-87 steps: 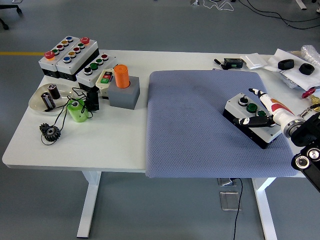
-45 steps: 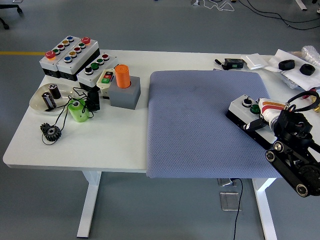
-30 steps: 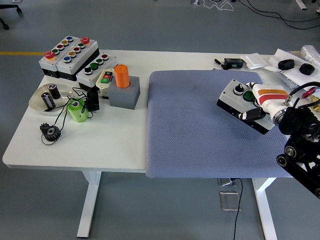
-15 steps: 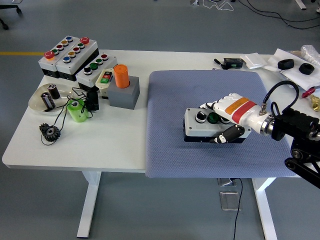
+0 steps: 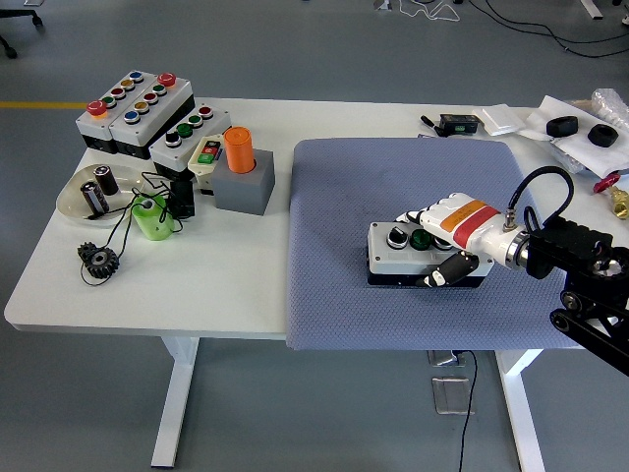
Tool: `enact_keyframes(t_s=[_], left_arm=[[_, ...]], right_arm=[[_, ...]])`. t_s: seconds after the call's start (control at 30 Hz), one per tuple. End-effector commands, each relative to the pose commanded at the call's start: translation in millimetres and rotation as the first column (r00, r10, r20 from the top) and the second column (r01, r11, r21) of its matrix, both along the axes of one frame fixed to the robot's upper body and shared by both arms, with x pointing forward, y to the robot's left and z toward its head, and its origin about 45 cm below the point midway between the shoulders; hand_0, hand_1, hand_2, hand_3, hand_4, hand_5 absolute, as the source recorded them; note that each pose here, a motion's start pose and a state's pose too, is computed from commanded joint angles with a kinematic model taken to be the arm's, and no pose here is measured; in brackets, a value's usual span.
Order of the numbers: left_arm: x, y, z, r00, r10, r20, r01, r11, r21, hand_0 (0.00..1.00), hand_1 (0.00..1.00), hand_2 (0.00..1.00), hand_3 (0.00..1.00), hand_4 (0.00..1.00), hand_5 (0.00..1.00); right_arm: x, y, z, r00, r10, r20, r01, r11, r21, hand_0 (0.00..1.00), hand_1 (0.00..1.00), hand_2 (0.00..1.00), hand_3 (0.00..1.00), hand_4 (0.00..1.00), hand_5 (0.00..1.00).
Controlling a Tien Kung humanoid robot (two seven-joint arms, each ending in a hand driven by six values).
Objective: Pick up the button,place it on the desk,press the button,press the button
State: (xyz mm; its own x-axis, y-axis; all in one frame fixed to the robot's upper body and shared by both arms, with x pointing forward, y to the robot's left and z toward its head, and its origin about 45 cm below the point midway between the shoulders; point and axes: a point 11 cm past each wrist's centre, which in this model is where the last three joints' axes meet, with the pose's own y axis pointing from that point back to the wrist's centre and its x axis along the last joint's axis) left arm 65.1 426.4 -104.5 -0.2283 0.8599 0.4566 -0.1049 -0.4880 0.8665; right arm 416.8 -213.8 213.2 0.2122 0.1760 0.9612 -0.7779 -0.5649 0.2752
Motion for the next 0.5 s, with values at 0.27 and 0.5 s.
enact_keyframes(t_s=[0.27, 0.5], left_arm=[[2.1, -0.3, 0.3, 1.0, 0.005, 0.005, -0.005, 1.0, 0.0, 0.646, 0.7, 0.698, 0.497, 0.31, 0.998], [3.1, -0.4, 0.4, 1.0, 0.007, 0.007, -0.007, 1.0, 0.0, 0.646, 0.699, 0.698, 0.497, 0.31, 0.998]], right_arm=[[3.5, -4.0, 0.7, 0.999, -0.018, 0.03, 0.02, 0.998, -0.057, 0.096, 0.052, 0.261, 0.452, 0.656, 0.065], [3.2, -9.7, -5.4, 0.999, -0.037, 0.022, 0.039, 0.99, -0.138, 0.18, 0.209, 0.411, 0.709, 0.738, 0.179]])
